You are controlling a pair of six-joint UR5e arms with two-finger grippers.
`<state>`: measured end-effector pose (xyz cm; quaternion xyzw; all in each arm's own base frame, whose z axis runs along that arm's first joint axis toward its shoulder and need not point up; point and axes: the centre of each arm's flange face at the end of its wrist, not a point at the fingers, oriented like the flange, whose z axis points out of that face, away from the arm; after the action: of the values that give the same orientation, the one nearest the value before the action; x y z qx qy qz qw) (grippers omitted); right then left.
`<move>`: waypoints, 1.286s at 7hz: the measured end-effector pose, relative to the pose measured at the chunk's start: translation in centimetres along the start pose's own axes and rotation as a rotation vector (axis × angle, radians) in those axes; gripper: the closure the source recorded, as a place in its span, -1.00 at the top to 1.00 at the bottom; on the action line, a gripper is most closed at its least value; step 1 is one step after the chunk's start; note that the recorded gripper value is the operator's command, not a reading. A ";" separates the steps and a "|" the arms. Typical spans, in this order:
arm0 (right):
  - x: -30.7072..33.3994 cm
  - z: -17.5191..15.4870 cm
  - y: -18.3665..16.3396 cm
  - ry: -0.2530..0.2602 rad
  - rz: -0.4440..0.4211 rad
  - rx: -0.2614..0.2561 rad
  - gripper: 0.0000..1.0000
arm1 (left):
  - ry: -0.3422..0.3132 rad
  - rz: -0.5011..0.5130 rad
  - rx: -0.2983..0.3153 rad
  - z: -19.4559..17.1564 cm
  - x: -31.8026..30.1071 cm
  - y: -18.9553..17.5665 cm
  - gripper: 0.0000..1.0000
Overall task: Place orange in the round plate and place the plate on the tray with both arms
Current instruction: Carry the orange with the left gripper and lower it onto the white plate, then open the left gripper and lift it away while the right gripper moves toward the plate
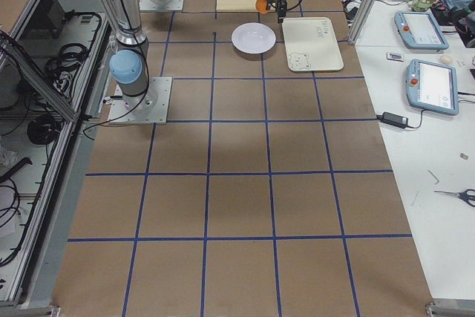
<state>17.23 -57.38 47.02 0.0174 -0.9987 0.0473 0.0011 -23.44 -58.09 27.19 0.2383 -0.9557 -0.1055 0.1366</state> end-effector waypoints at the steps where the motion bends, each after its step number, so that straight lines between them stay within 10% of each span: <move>1: 0.0 0.0 0.0 0.000 0.001 -0.001 0.63 | 0.036 -0.021 -0.033 1.5 1.6 1.3 -0.94; 3: 0.0 0.2 0.1 -0.001 0.001 -0.004 0.64 | 0.080 -0.025 -0.037 5.3 3.8 3.1 -0.74; 4: 0.0 0.2 0.1 -0.001 0.001 -0.004 0.66 | 0.083 -0.031 -0.039 7.3 3.8 3.6 0.17; 5: 0.0 0.2 0.1 -0.002 0.001 -0.004 0.66 | 0.079 -0.044 -0.043 8.7 3.5 3.9 0.62; 9: 0.1 0.2 0.0 -0.002 0.000 -0.003 0.74 | 0.084 -0.083 -0.029 8.6 3.5 4.3 1.00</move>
<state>17.15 -57.37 46.79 0.0175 -0.9988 0.0457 -0.0001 -30.92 -54.91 20.97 0.2799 -0.9368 -0.1149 0.1758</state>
